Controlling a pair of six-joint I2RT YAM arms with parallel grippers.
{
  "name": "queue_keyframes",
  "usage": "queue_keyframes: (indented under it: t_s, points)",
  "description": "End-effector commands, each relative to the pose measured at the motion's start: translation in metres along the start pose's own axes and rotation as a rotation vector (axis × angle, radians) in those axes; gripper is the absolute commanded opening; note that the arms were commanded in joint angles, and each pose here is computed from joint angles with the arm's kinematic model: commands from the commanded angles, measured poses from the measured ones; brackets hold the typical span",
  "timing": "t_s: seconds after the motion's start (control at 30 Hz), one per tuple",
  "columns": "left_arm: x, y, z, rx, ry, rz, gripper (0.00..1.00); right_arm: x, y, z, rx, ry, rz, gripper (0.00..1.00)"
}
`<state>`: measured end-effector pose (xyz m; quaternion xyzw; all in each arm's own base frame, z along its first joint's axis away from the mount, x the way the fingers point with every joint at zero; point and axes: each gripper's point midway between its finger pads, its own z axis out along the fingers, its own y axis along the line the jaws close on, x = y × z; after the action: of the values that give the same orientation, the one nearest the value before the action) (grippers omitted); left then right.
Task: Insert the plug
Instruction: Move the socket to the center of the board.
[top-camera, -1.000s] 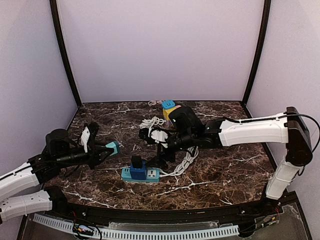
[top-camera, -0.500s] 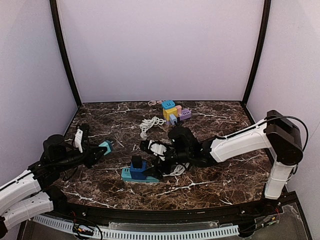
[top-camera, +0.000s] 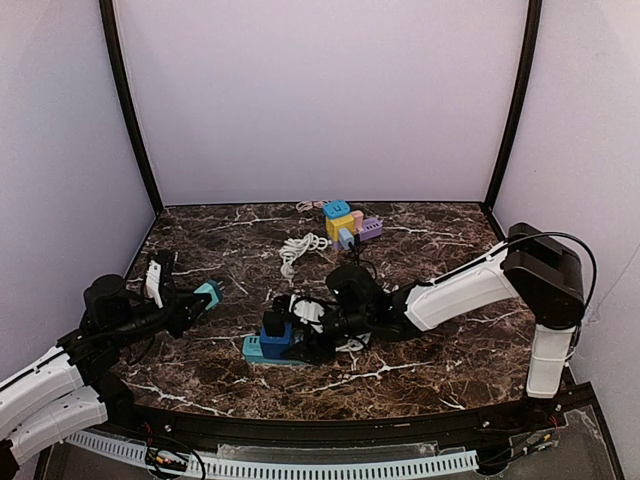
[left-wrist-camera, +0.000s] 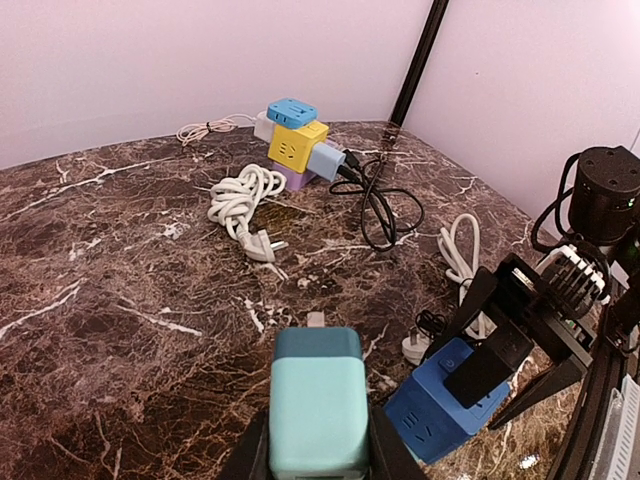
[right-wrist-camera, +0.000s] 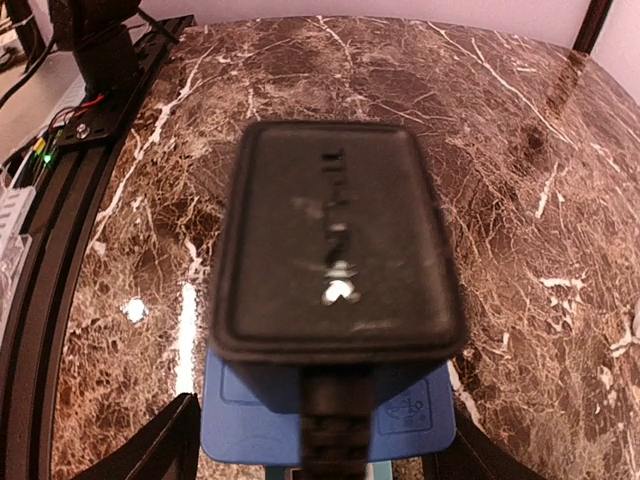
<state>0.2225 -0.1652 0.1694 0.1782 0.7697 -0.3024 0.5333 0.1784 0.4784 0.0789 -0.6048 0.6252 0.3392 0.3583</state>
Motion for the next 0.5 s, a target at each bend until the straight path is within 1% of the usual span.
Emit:
queue_keyframes:
  t_s: [0.0,0.07,0.23,0.37,0.47]
  points:
    - [-0.003,-0.001,0.000,0.013,-0.034,0.009,0.01,-0.017,0.000,0.005,-0.012,-0.035,0.002,0.65]
    - [-0.004,0.000,0.000,0.008,-0.042,0.012,0.01,-0.019,-0.006,0.010,0.007,-0.025,0.014,0.54]
    - [-0.004,0.000,0.000,0.010,-0.047,0.010,0.01,-0.010,-0.024,0.020,0.075,0.033,0.062,0.35]
    - [-0.004,-0.002,0.001,0.022,-0.050,0.011,0.01,-0.015,-0.037,0.019,0.124,0.019,0.115,0.25]
    - [-0.003,-0.003,0.002,0.027,-0.046,0.014,0.01,-0.015,-0.069,0.009,0.295,0.023,0.186,0.21]
